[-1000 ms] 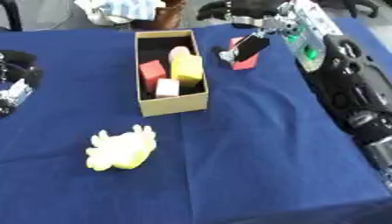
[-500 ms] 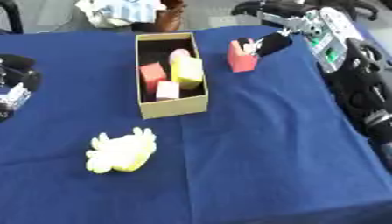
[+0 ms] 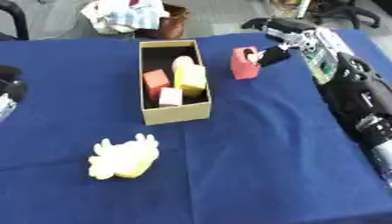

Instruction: Pick up objects on the table and place them in the box.

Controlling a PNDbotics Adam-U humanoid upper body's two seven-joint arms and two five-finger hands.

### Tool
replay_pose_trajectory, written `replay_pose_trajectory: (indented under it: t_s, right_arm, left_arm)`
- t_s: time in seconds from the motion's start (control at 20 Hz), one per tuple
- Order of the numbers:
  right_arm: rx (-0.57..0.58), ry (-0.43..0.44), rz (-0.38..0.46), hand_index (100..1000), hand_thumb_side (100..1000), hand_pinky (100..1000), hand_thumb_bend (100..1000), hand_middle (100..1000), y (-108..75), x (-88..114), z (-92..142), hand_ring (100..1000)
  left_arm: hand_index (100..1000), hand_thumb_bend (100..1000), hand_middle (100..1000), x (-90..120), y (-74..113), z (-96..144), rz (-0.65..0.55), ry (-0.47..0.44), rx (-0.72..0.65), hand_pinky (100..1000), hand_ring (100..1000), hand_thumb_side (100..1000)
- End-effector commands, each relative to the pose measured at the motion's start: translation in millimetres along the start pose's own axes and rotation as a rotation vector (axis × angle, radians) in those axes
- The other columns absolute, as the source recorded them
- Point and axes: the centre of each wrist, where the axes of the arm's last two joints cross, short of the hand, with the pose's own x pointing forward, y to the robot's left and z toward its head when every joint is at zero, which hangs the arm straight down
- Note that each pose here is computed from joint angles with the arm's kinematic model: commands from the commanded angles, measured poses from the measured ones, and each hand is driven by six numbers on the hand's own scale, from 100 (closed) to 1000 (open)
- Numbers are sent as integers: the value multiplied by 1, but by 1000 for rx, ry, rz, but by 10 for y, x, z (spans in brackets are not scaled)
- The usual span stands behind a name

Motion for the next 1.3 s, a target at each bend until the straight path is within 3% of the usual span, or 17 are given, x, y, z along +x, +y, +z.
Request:
replay_pose_trajectory:
  t_s: [0.05,0.55,0.9,1.1,1.3]
  right_arm:
    - [-39,54,-7,1000,524,959,100,1000,-83,-131,56,994]
    - [-6,128,-87,1000,654,955,100,1000,233,-216,17,980]
    - [46,122,-106,1000,707,943,100,1000,309,-157,-32,971]
    - [72,111,-77,1000,686,910,100,994,326,-102,-62,942]
    - [79,95,-35,1000,500,842,100,956,317,-49,-86,879]
  left_arm:
    - [775,320,622,98,81,-16,-20,-35,9,701,618,610]
    - [775,318,621,128,70,-27,-13,-48,5,701,618,610]
    - [775,318,620,134,70,-35,-13,-51,3,702,617,612]
    - [775,318,620,131,73,-35,-14,-50,4,702,616,612]
    - [775,318,620,127,73,-35,-13,-48,4,702,616,612]
